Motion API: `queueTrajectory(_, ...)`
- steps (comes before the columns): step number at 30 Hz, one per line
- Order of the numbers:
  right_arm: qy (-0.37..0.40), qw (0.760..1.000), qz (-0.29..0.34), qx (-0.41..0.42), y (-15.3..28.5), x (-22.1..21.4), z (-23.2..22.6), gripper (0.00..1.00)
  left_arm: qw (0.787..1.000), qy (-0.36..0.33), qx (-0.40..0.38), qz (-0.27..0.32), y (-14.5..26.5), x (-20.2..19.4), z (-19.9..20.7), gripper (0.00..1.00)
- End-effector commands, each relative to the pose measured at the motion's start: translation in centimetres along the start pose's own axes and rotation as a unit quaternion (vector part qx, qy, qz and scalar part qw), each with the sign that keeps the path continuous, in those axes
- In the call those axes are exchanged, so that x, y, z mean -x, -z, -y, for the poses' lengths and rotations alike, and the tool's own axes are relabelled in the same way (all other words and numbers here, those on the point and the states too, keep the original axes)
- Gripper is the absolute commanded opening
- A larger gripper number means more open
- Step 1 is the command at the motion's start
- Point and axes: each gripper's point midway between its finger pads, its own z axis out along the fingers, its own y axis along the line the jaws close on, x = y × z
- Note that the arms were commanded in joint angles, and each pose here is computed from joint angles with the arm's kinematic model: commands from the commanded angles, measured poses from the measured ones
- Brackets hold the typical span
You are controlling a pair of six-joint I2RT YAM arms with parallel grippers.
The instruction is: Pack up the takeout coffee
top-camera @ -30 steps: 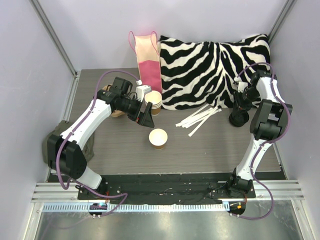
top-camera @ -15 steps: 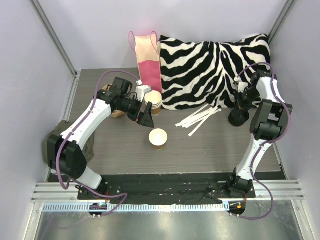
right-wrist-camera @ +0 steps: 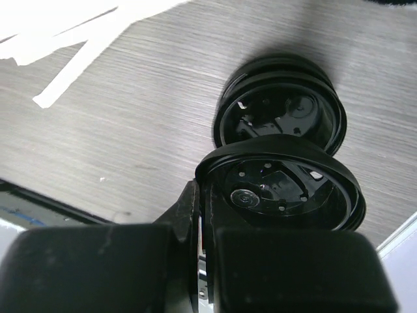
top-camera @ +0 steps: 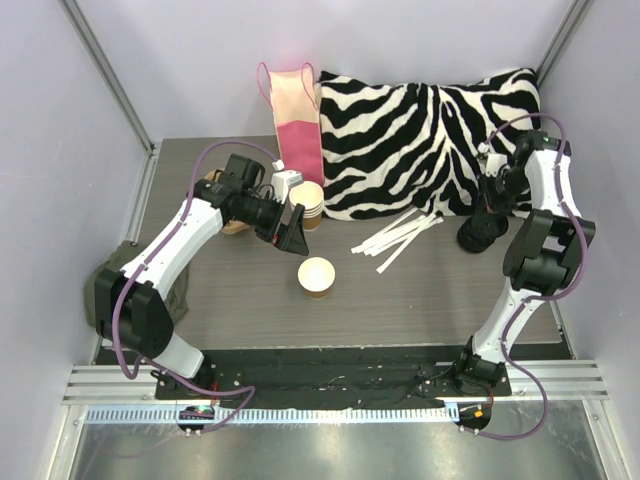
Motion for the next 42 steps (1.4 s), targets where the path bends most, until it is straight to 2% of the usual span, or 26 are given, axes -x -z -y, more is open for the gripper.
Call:
queueTrajectory(1, 0.036, 0.996, 0.055, 0.058, 4.5, 2.1, -4.6, 0.01, 0.999, -0.028, -0.005, 0.040, 1.5, 2.1, 1.4, 1.00)
queueTrajectory(5, 0.092, 0.979, 0.096, 0.157, 7.6, 4.1, -12.6, 0.01, 0.994, -0.068, -0.017, 0.088, 3.4, 3.7, 3.2, 1.00)
queueTrajectory(8, 0.163, 0.955, 0.112, 0.222, 9.2, 3.7, -20.0, 0.01, 0.982, -0.133, -0.024, 0.135, 5.2, 4.9, 5.0, 1.00)
queueTrajectory(10, 0.207, 0.938, 0.091, 0.262, 8.8, 2.0, -24.6, 0.01, 0.973, -0.172, -0.042, 0.146, 5.8, 4.9, 6.1, 0.99)
queueTrajectory(13, 0.241, 0.919, 0.056, 0.306, 8.5, -1.2, -28.5, 0.01, 0.953, -0.248, -0.042, 0.166, 6.7, 4.8, 7.0, 1.00)
queueTrajectory(14, 0.245, 0.911, 0.052, 0.326, 8.7, -1.9, -29.6, 0.01, 0.938, -0.297, -0.039, 0.174, 7.2, 4.7, 7.4, 1.00)
queueTrajectory(17, 0.249, 0.895, 0.033, 0.368, 8.9, -4.0, -31.7, 0.01, 0.901, -0.390, -0.047, 0.182, 7.8, 3.8, 9.3, 1.00)
queueTrajectory(18, 0.251, 0.891, 0.030, 0.377, 9.1, -4.8, -32.2, 0.01, 0.870, -0.454, -0.054, 0.184, 8.0, 3.4, 9.8, 1.00)
queueTrajectory(21, 0.260, 0.874, -0.011, 0.410, 8.3, -7.9, -33.9, 0.01, 0.815, -0.544, -0.066, 0.190, 7.8, 2.2, 11.9, 1.00)
queueTrajectory(26, 0.274, 0.852, -0.061, 0.443, 7.8, -11.9, -35.9, 0.01, 0.756, -0.629, -0.064, 0.168, 5.8, 1.0, 14.1, 1.00)
queueTrajectory(31, 0.294, 0.838, -0.068, 0.454, 8.1, -12.6, -37.1, 0.01, 0.732, -0.660, -0.075, 0.152, 3.5, 0.0, 14.8, 1.00)
queueTrajectory(33, 0.305, 0.836, -0.069, 0.452, 8.0, -12.7, -37.4, 0.01, 0.717, -0.678, -0.072, 0.146, 2.6, -0.2, 14.9, 1.00)
queueTrajectory(38, 0.333, 0.828, -0.081, 0.443, 7.7, -13.7, -38.0, 0.01, 0.691, -0.701, -0.055, 0.168, 1.4, 0.6, 15.5, 1.00)
queueTrajectory(42, 0.337, 0.826, -0.088, 0.444, 7.6, -14.0, -38.2, 0.01, 0.682, -0.709, -0.039, 0.175, 0.5, 1.0, 15.5, 0.97)
